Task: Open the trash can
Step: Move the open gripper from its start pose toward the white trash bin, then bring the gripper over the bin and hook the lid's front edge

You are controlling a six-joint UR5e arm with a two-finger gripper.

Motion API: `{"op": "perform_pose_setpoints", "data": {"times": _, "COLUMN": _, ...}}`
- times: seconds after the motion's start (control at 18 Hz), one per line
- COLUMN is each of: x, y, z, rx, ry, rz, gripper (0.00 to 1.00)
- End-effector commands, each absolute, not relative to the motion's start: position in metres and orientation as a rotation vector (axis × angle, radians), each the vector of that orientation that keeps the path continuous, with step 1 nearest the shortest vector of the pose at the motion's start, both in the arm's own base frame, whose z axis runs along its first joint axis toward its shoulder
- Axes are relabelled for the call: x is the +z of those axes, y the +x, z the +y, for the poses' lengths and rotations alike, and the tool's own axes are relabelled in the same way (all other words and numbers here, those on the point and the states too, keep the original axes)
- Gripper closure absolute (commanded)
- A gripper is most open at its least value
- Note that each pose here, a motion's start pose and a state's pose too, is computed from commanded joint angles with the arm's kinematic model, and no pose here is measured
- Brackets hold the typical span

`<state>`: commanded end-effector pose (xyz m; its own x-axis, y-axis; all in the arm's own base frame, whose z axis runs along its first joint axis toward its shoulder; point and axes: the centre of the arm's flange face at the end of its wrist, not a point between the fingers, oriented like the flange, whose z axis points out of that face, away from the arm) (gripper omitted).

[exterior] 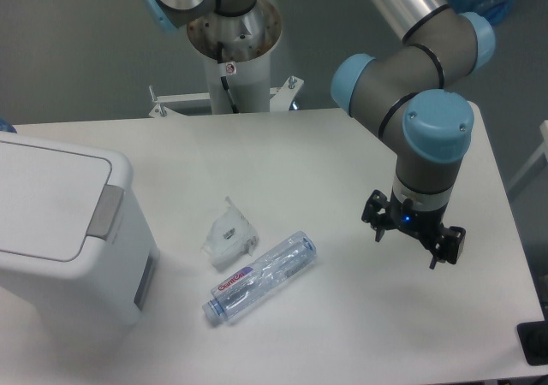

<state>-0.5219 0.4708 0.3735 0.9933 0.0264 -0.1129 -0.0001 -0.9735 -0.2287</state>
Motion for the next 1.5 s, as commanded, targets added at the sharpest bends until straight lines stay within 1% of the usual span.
{"op": "perform_pose_setpoints", "data": {"times": 0.11, "x": 0.377, "y": -0.521, "z": 0.471, "rx": 0.128, "ry": -2.866, "rz": -0.107, "gripper": 0.00}}
{"op": "perform_pose_setpoints", "data": {"times": 0.33, "x": 0.377, "y": -0.520, "z": 0.470, "rx": 0.099, "ry": -2.840, "rz": -0.134, "gripper": 0.00}}
{"op": "perform_pose_setpoints", "data": {"times": 0.39, "x": 0.376, "y": -0.519, "z": 0.470, "rx": 0.078, "ry": -2.825, "rz": -0.144, "gripper": 0.00}}
{"op": "perform_pose_setpoints", "data": {"times": 0.5, "x": 0.378, "y": -0.520, "z": 0.469, "rx": 0.023, "ry": -2.775, "rz": -0.250, "gripper": 0.00}}
{"op": "perform_pose_setpoints", "data": {"times": 0.56, "x": 0.390, "y": -0.520, "z": 0.465, "rx": 0.004, "ry": -2.731, "rz": -0.301, "gripper": 0.00}}
{"op": "perform_pose_setpoints", "data": {"times": 0.78, "x": 0.418, "y": -0.510, "z": 0.472, "rx": -0.119, "ry": -2.565, "rz": -0.331, "gripper": 0.00}}
{"op": "perform_pose_setpoints", "data": {"times": 0.94, "x": 0.439, "y": -0.500, "z": 0.475, "rx": -0.170, "ry": -2.496, "rz": -0.419, "gripper": 0.00}}
{"op": "perform_pose_setpoints", "data": {"times": 1.17, "x": 0.449, "y": -0.486, "z": 0.487, "rx": -0.246, "ry": -2.442, "rz": -0.478, "gripper": 0.00}}
{"op": "perform_pose_setpoints", "data": {"times": 1.5, "x": 0.457, "y": -0.435, "z": 0.526, "rx": -0.316, "ry": -2.444, "rz": -0.467, "gripper": 0.00}}
